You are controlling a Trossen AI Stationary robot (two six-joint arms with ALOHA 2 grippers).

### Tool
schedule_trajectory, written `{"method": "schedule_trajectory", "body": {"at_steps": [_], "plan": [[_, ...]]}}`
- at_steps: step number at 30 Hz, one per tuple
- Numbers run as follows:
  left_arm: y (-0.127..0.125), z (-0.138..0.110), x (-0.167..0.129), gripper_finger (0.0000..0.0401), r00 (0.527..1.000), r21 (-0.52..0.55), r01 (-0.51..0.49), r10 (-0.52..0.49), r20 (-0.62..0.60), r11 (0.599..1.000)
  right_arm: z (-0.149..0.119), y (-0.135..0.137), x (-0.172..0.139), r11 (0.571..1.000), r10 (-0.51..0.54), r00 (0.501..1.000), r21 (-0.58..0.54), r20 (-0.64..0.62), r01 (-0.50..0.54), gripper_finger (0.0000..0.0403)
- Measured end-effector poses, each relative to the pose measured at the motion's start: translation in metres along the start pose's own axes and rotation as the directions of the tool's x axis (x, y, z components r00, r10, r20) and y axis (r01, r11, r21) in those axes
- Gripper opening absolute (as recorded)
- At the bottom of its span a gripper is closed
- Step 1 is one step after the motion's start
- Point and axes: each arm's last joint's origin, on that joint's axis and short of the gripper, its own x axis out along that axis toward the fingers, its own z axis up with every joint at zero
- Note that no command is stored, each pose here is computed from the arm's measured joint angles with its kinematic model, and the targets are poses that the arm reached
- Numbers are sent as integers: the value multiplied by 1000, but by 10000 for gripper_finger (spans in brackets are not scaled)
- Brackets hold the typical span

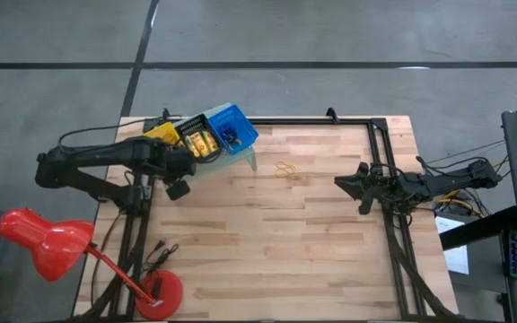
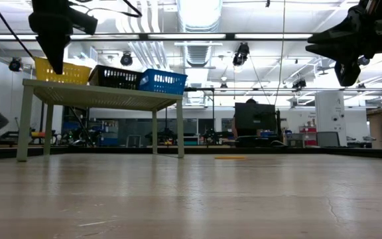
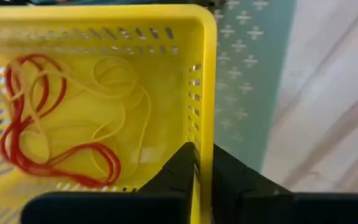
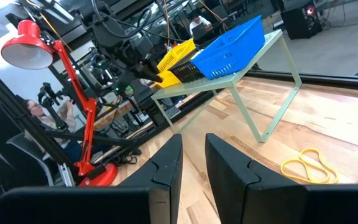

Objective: Pick & Place Office Desk Supplies
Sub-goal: Put the yellow basket on the shelf, then put the yellow rubber band into the yellow basket on the shelf

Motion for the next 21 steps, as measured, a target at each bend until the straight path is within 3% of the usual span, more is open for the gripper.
{"method": "schedule_trajectory", "body": {"at_steps": [11, 16, 21], "plan": [[4, 3, -16, 129, 998, -14, 56, -56, 28, 998, 0, 0, 0, 1000, 0, 1000, 0, 0, 0, 68], [9, 1, -30, 142, 995, -16, 101, -101, 7, 995, 0, 0, 0, 1000, 0, 1000, 0, 0, 0, 68], [21, 1, -64, 143, 973, -71, 195, -185, 135, 978, 0, 0, 0, 1000, 0, 1000, 0, 0, 0, 68]]}}
